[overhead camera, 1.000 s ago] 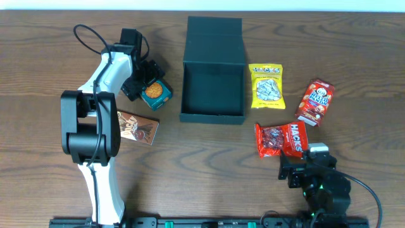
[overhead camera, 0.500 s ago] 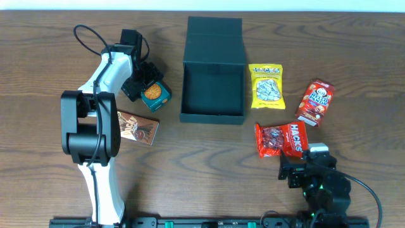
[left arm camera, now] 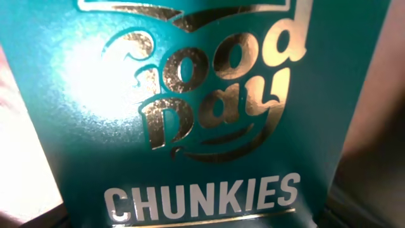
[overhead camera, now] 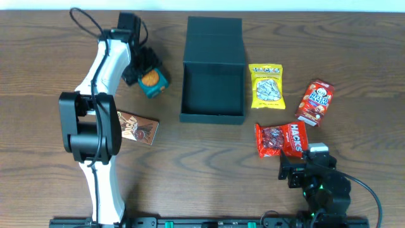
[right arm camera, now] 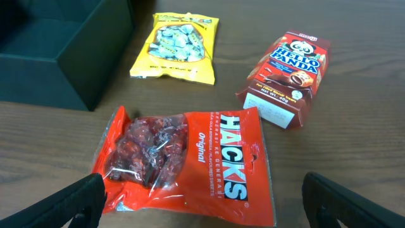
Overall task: Pack container
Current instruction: 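Lift the Chunkies box with the left gripper and carry it into the black box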
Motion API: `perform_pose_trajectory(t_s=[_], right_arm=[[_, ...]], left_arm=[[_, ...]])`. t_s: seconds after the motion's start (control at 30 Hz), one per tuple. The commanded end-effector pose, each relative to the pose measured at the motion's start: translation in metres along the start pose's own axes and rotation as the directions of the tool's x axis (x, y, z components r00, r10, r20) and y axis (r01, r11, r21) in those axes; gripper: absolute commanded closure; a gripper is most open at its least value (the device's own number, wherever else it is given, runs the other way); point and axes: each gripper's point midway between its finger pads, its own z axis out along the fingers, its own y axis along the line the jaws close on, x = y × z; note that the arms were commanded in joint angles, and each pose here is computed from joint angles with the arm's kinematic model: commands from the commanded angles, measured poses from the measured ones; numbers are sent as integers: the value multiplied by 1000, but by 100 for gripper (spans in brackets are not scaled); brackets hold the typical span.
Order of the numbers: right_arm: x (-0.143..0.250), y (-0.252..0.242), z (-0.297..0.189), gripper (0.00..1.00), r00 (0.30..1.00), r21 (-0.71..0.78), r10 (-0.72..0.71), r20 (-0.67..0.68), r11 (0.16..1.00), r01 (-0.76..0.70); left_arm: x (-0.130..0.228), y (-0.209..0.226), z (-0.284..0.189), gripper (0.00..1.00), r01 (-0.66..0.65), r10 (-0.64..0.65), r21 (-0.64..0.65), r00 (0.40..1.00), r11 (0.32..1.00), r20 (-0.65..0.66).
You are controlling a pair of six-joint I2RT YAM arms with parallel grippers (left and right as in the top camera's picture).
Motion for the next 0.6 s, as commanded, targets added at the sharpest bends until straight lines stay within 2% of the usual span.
perform_pose_trajectory(t_s=[0.0, 0.17, 0.3, 0.57], right_arm=[[3, -3, 1, 1, 1000, 16, 12, -6, 1000, -12], [3, -3, 1, 1, 1000, 16, 12, -6, 1000, -12], [3, -3, 1, 1, 1000, 16, 12, -6, 1000, -12], [3, -3, 1, 1, 1000, 16, 12, -6, 1000, -12]], left_arm=[[-8, -35, -22, 19, -127, 124, 43, 990, 991, 73], [3, -86, -40, 18, -249, 234, 102, 962, 963, 140], [30, -125, -46, 18, -385, 363, 121, 916, 915, 172], [86, -162, -45, 18, -553, 533, 135, 831, 822, 157]])
